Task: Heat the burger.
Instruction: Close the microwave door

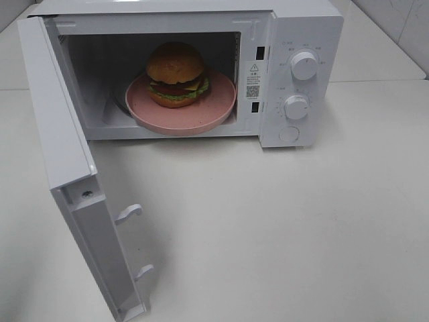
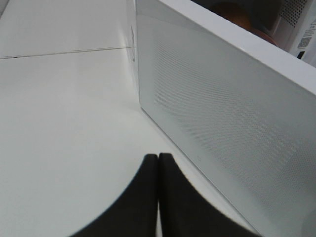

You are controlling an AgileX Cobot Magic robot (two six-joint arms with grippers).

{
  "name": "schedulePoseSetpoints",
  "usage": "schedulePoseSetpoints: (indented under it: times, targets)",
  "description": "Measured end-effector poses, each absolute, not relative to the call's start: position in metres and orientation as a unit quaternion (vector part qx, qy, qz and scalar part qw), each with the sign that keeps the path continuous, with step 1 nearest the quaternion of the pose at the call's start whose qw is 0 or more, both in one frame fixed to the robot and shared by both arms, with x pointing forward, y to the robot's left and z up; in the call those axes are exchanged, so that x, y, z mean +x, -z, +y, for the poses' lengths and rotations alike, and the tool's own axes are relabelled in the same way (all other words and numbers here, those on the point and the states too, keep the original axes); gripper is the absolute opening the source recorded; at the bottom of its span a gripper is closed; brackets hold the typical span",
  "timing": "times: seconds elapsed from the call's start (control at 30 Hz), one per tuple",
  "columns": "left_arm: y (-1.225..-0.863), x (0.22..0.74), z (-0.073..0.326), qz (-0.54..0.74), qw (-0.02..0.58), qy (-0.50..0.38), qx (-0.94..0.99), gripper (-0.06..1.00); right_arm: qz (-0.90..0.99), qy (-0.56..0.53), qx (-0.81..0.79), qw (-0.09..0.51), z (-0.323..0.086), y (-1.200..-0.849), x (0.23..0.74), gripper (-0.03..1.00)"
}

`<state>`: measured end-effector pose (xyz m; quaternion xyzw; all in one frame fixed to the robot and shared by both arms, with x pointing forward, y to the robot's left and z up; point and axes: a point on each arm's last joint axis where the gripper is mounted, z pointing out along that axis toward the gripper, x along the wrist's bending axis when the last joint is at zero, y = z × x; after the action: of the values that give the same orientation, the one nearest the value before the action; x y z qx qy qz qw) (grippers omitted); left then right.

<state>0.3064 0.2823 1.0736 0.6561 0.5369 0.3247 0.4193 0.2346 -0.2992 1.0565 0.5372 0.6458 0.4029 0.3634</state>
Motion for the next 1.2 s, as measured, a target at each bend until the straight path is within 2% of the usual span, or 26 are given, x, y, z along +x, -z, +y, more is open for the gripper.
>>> schedulePoseSetpoints:
  times: [0.63, 1.0, 1.2]
  targets:
    - [-1.041, 0.391, 0.280, 0.542, 0.386, -0.235, 0.708, 0.00, 0.646, -0.403, 0.537, 0.363, -0.299, -1.056, 0.235, 0.60]
    - [-1.025, 0.417, 0.281, 0.550, 0.368, -0.237, 0.712, 0.00, 0.646, -0.403, 0.537, 0.363, -0.299, -1.056, 0.235, 0.60]
    - [-1.011, 0.436, 0.264, 0.535, 0.362, -0.240, 0.725, 0.00, 0.646, -0.403, 0.537, 0.363, -0.299, -1.056, 0.235, 0.60]
